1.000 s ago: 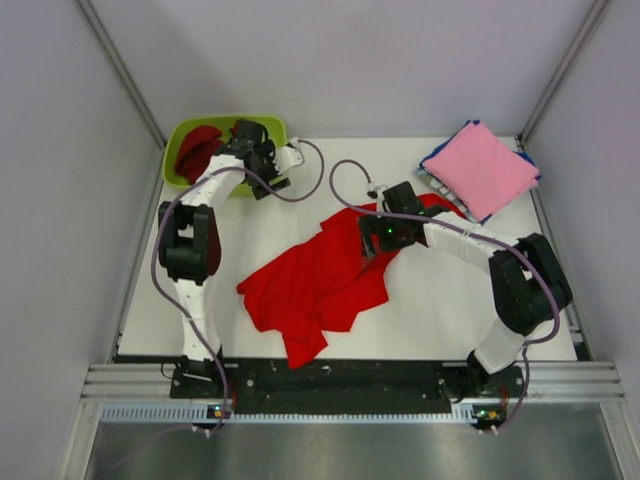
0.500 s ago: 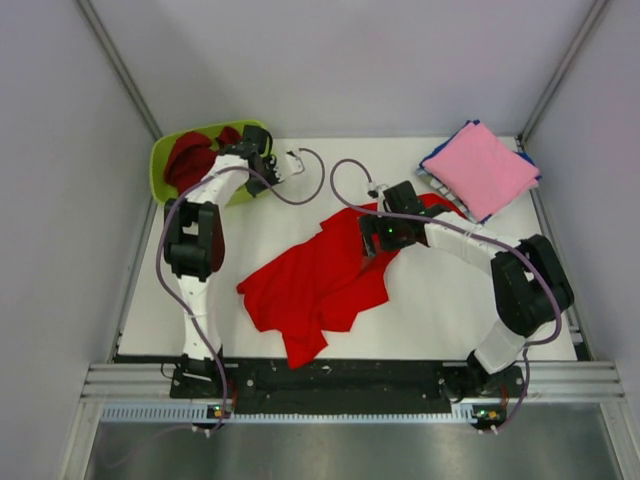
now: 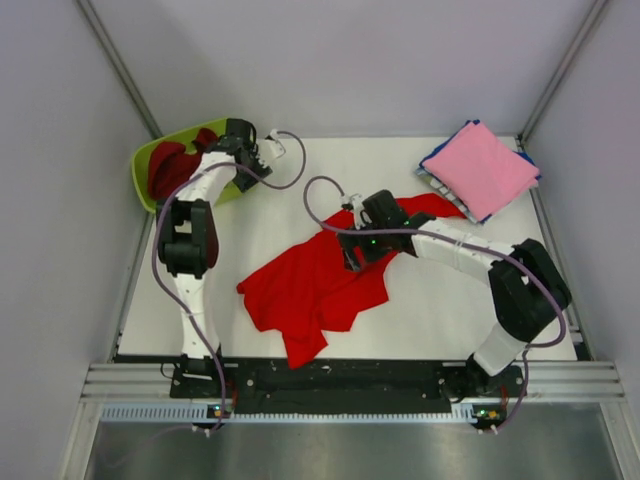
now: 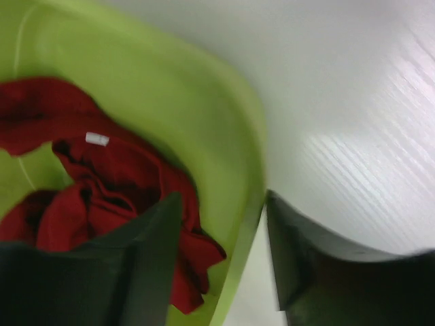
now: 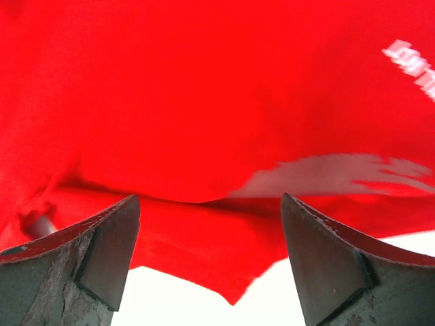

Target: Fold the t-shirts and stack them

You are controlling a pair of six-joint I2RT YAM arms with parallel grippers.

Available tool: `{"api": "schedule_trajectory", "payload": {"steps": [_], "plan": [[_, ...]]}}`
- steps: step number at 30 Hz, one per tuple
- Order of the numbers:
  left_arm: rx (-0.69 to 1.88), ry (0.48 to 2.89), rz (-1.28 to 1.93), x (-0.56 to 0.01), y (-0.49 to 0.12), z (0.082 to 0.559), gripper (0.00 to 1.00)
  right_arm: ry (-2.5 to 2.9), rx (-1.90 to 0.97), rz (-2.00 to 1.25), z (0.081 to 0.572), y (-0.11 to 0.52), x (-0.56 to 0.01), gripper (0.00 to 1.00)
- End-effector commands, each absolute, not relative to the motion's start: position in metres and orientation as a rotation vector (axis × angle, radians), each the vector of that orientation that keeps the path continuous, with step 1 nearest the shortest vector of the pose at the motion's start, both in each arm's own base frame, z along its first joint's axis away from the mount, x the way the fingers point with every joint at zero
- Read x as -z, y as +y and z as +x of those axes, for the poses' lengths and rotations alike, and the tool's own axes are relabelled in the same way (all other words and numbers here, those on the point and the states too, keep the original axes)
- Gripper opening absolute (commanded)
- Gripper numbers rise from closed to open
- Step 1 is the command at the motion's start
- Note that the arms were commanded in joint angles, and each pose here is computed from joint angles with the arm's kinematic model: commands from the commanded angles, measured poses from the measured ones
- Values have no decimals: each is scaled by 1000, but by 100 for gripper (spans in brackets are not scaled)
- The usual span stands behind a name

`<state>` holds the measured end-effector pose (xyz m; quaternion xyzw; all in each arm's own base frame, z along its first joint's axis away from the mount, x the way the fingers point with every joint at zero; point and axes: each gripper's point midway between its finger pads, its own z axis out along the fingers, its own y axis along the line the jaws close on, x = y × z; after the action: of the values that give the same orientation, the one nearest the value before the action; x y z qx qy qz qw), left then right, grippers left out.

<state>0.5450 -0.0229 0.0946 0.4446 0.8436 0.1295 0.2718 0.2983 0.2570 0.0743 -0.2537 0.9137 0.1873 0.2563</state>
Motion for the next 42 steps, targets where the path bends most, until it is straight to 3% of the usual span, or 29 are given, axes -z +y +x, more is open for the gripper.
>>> {"api": "schedule_trajectory", "payload": {"steps": [1,3,5,11,13,14,15,19,20,27,39,40,42], "plan": [[-429,2162,974,-160,-1,567,70,2226,-669,-984,272,305,-122,84],[-360,2121,949,-182,-12,555,92,2156,-720,-1139,249,312,-120,91],[-242,2072,939,-203,-29,538,98,2120,-736,-1251,228,318,-113,94],[44,2074,972,-233,-62,448,99,2125,-580,-1515,190,323,-66,97],[105,2089,984,-231,-66,414,99,2146,-520,-1540,190,328,-47,92],[121,2102,991,-227,-66,397,99,2166,-491,-1526,194,331,-40,85],[131,2118,995,-220,-65,381,99,2201,-455,-1503,198,332,-33,71],[155,2164,996,-202,-58,323,99,2233,-375,-1379,211,325,-44,4],[177,2190,982,-195,-58,312,99,2210,-378,-1338,214,324,-57,0],[489,2160,1088,-143,-96,241,99,2008,-550,-1094,227,322,-175,0],[229,2174,1493,-37,-107,223,99,1763,-459,-558,276,218,-348,0],[209,2174,1491,-36,-108,229,96,1751,-455,-544,276,214,-354,0],[184,2193,1448,-38,-109,243,79,1733,-452,-526,276,209,-364,0]]}}
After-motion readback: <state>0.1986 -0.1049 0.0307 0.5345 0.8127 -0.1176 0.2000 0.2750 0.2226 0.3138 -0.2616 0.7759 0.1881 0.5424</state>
